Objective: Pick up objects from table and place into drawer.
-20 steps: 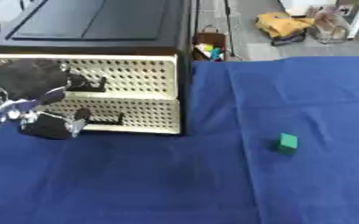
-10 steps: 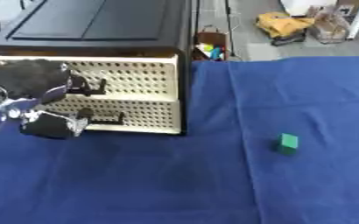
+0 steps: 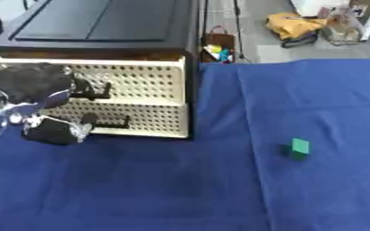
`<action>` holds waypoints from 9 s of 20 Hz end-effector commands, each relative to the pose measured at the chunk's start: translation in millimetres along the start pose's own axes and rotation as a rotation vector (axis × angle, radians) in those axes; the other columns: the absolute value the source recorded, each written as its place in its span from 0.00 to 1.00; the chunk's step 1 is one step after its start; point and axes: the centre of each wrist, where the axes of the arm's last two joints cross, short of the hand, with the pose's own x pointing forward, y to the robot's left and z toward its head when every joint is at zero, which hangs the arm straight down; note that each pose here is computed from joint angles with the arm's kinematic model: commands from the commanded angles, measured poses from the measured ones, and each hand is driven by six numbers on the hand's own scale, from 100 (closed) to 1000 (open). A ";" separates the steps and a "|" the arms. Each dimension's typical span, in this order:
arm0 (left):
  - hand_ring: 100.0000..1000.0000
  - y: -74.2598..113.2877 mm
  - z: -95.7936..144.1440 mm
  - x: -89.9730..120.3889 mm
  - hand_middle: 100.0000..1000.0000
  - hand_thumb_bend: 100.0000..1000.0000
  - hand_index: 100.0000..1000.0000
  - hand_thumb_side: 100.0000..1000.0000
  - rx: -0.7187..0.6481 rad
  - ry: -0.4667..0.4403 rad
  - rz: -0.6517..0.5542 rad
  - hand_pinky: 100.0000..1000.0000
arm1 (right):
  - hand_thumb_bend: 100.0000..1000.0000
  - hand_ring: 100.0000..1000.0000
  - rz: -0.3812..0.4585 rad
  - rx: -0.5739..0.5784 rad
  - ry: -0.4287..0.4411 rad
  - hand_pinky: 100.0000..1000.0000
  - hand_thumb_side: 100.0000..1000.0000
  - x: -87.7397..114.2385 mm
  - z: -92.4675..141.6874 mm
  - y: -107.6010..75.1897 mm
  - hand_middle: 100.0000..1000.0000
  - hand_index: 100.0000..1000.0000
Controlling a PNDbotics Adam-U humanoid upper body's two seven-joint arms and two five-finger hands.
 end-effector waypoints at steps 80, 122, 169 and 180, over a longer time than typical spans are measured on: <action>0.00 -21.3 2.4 -4.5 0.00 0.00 0.47 0.47 0.101 -0.152 -0.073 0.00 | 0.00 0.69 0.029 -0.067 -0.029 0.65 1.00 3.1 -3.2 -0.4 0.52 0.69; 0.00 -20.8 1.2 -1.7 0.00 0.00 0.45 0.49 0.148 -0.246 -0.050 0.00 | 0.00 0.69 0.045 -0.083 -0.028 0.65 1.00 4.4 -0.9 1.0 0.52 0.69; 0.00 -6.1 -7.7 21.3 0.00 0.00 0.52 0.48 0.220 -0.209 -0.190 0.00 | 0.00 0.69 0.066 -0.093 -0.015 0.65 1.00 3.2 2.6 -1.8 0.52 0.68; 0.00 -5.9 -9.2 24.7 0.00 0.00 0.49 0.50 0.211 -0.244 -0.141 0.00 | 0.00 0.69 0.075 -0.099 -0.013 0.65 1.00 2.9 3.4 -2.5 0.52 0.68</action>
